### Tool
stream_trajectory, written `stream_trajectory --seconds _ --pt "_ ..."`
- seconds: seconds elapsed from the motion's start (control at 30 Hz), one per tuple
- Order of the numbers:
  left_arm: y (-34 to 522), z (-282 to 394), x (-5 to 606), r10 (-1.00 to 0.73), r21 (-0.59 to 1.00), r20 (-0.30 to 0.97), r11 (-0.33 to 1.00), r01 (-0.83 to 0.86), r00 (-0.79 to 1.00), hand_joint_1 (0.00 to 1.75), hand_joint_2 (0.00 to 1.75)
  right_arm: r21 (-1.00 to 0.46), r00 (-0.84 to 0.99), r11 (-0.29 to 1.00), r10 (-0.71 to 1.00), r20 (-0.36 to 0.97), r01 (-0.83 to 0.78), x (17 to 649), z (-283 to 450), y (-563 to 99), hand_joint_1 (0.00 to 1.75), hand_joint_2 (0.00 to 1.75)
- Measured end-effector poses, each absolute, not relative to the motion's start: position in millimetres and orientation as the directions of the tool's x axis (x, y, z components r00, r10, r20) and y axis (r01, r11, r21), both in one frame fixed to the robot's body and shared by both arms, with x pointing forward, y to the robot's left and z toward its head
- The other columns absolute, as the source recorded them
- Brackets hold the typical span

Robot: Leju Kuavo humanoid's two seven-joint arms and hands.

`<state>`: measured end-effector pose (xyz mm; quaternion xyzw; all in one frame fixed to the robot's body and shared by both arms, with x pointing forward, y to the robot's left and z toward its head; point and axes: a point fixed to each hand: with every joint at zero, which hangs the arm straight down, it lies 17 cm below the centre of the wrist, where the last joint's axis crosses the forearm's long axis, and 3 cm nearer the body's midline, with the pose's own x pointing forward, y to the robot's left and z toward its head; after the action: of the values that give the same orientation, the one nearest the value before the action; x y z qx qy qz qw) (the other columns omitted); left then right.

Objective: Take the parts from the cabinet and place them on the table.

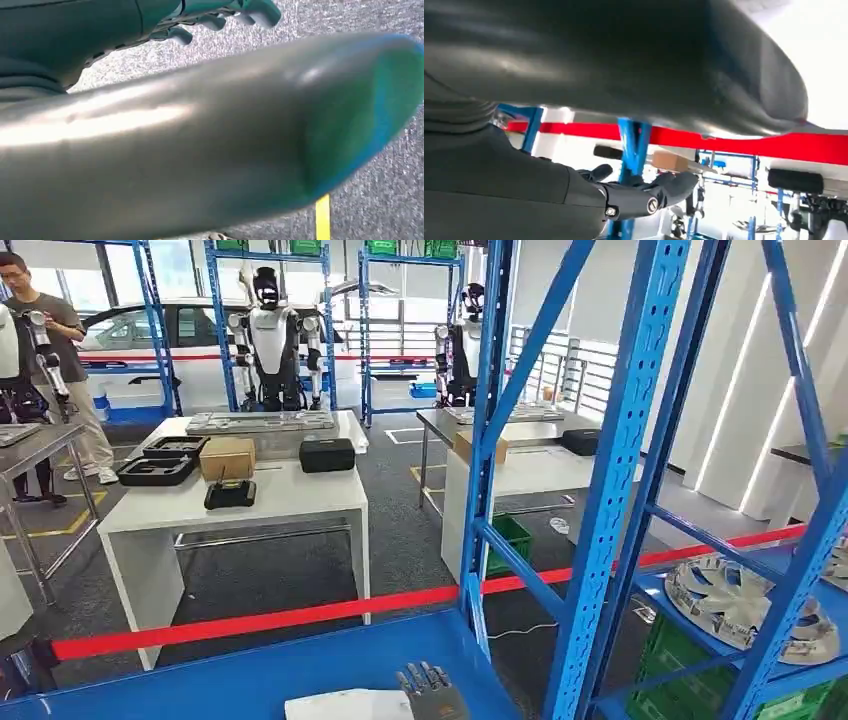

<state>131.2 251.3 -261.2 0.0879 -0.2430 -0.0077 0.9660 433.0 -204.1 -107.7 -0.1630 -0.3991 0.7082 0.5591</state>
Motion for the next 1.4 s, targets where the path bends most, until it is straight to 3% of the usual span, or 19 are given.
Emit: stream_trajectory --seconds 0.2,0.4,0.77,1.4 --pt "253 -262 131 -0.053 0.199 0.454 0.979 -0.043 0.889 0.00 0.00 -0.862 -0.501 -0.069 0.835 0.226 -0.503 456 -66 -159 0.00 0.00" --pt "258 -263 131 -0.015 0.217 0.424 0.972 -0.086 0.905 0.00 0.00 -0.895 -0.583 -0.054 0.776 0.242 -0.444 466 -33 -104 0.00 0.00" --pt "257 -264 129 0.019 0.208 0.400 0.972 -0.111 0.916 0.00 0.00 -0.889 -0.636 -0.070 0.725 0.266 -0.452 456 -26 -70 0.00 0.00" --pt "253 -261 136 0.009 0.189 0.442 0.977 -0.103 0.897 0.00 0.00 -0.833 -0.598 -0.079 0.734 0.323 -0.548 443 -41 -72 0.00 0.00"
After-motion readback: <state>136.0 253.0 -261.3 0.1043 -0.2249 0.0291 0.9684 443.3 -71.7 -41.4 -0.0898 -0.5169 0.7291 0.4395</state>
